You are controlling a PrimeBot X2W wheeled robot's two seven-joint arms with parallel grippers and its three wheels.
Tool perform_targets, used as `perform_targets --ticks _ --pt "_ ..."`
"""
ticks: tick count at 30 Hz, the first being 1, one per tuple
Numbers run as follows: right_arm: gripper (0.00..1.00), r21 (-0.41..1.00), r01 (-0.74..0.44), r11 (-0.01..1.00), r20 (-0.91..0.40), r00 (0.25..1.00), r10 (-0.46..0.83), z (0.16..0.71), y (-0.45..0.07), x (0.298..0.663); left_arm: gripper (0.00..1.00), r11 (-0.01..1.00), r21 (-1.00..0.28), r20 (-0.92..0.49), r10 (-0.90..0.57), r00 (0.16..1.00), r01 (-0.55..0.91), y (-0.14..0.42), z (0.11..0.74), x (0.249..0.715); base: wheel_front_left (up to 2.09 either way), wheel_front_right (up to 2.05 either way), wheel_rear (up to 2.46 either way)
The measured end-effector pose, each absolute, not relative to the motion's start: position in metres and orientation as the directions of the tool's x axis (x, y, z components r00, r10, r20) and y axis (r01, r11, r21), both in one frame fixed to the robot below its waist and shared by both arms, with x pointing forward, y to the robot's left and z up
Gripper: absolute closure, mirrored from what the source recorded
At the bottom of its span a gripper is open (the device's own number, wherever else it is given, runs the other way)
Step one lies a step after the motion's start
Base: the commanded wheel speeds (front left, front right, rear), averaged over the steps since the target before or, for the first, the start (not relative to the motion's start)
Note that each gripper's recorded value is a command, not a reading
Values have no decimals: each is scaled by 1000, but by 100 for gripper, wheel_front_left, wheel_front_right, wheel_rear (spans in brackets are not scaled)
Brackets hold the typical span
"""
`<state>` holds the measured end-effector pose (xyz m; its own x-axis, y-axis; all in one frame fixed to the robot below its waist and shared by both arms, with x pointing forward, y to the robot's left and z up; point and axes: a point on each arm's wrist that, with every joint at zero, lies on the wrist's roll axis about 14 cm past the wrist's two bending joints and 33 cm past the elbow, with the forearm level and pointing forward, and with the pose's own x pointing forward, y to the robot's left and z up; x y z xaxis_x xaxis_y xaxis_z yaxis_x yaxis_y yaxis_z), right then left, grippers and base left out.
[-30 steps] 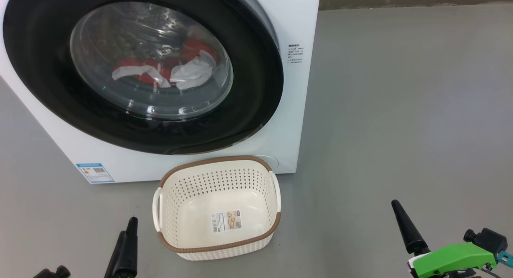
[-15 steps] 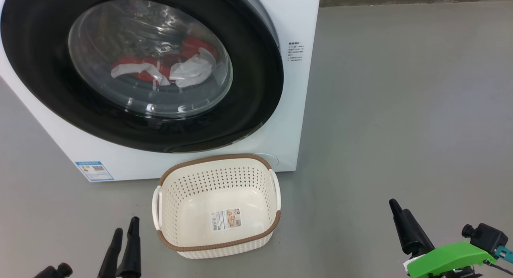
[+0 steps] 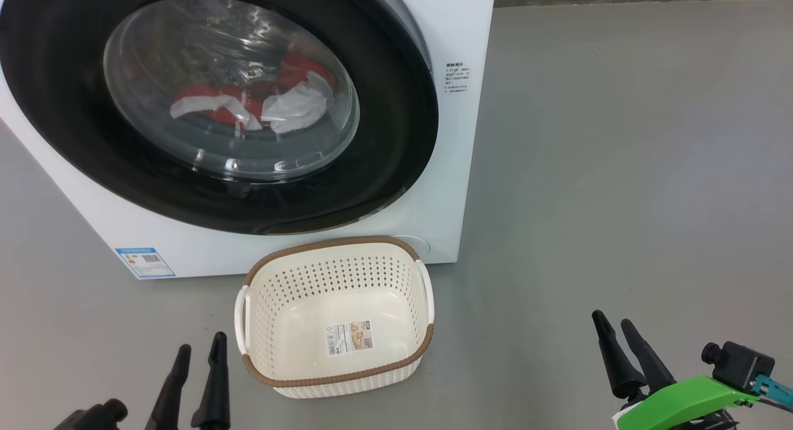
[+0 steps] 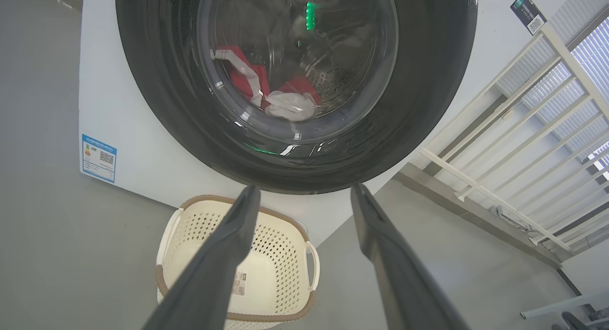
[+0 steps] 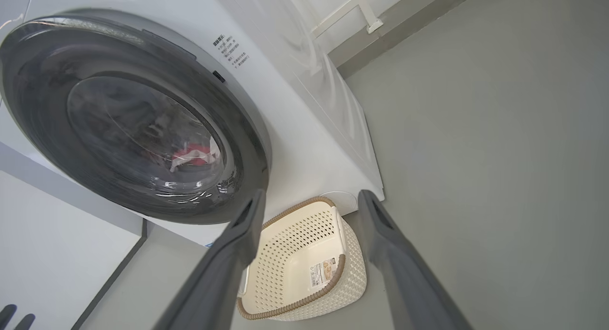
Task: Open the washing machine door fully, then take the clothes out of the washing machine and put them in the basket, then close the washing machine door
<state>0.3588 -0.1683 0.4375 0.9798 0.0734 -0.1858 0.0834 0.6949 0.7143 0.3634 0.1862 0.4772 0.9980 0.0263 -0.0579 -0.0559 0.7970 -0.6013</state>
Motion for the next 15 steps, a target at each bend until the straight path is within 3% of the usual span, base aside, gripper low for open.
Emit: perform_targets --ticks 15 --pt "0 548 14 836 -143 987 77 445 -172 360 0 913 -407 -19 3 1000 -10 182 484 359 0 0 0"
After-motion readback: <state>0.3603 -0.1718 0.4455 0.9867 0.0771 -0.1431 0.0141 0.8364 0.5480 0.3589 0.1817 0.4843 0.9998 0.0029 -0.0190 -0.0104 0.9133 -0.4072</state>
